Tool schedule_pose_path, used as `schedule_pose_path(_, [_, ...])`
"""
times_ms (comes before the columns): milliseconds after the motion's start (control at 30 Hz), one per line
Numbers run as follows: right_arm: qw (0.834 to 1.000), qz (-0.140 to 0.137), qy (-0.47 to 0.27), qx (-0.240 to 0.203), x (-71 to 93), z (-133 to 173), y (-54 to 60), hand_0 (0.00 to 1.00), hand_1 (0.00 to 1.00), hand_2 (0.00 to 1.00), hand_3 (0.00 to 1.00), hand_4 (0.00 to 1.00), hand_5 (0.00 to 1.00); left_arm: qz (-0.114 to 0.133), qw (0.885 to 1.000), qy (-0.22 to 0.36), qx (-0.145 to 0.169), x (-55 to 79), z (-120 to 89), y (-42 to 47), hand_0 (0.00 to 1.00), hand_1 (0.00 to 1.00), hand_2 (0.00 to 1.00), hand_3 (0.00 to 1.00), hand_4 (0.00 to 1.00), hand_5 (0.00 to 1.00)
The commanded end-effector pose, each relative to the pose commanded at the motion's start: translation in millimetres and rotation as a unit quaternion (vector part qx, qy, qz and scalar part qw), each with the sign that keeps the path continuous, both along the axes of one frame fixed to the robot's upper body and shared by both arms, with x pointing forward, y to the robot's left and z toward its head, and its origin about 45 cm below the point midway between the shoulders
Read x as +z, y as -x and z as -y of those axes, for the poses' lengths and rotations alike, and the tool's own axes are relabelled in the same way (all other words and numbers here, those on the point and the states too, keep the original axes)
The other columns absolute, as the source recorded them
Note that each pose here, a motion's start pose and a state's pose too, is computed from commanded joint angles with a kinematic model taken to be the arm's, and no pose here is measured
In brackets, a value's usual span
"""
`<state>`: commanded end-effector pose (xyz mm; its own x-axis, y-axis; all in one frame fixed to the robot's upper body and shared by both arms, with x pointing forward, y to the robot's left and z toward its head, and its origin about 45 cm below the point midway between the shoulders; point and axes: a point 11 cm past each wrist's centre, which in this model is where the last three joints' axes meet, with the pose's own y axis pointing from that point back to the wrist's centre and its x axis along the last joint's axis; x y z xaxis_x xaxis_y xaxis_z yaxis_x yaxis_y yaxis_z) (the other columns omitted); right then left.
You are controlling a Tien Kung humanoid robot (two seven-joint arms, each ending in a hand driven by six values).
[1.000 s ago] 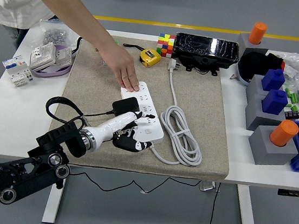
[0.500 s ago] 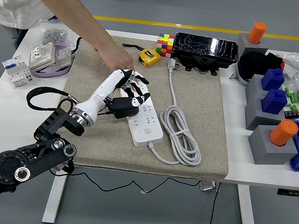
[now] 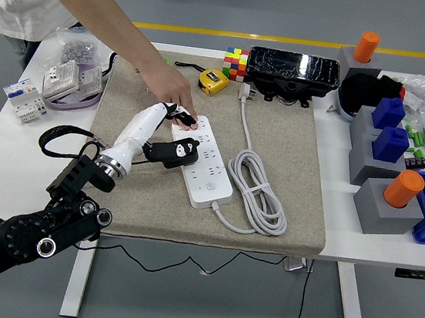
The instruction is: Put the plug near the board,insert it into the board,press the button,pull the plug out
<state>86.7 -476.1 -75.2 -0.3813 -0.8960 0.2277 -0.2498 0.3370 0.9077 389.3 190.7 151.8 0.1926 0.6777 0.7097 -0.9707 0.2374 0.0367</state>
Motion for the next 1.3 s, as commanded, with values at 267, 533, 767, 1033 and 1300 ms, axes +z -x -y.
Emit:
schedule_pose_path(267, [1.0,0.001,0.0,0.001,0.2,-0.2,-0.9,0.539,0.64,0.654,0.556,0.897,0.418,-0.046,0.998,-0.032,0.006,-20.7,-6.9,2.0,0.64,0.673,0.63,0.664,0.93,0.288])
schedule_pose_path(533, [1.0,0.001,0.0,0.001,0.3,-0.1,-1.3,0.538,0.64,0.654,0.556,0.897,0.418,-0.072,0.996,-0.048,0.005,-32.8,-4.3,3.0,0.517,0.587,0.527,0.587,0.909,0.252])
schedule_pose_path(767, [1.0,0.0,0.001,0.001,0.4,0.2,-1.0,0.54,0.639,0.654,0.556,0.897,0.418,-0.068,0.996,-0.05,0.004,-32.2,1.7,1.1,0.375,0.412,0.437,0.535,0.65,0.019])
schedule_pose_path(1033, [1.0,0.0,0.001,0.002,0.3,0.2,-0.7,0.538,0.639,0.655,0.556,0.897,0.418,-0.052,0.997,-0.059,0.01,-29.3,2.7,-0.7,0.322,0.388,0.382,0.522,0.646,0.002])
schedule_pose_path(1300, [1.0,0.009,0.011,0.001,1.9,2.3,-3.6,0.536,0.634,0.65,0.555,0.895,0.419,-0.007,1.0,-0.025,0.018,-17.9,-5.7,-2.2,0.319,0.392,0.385,0.523,0.661,0.002])
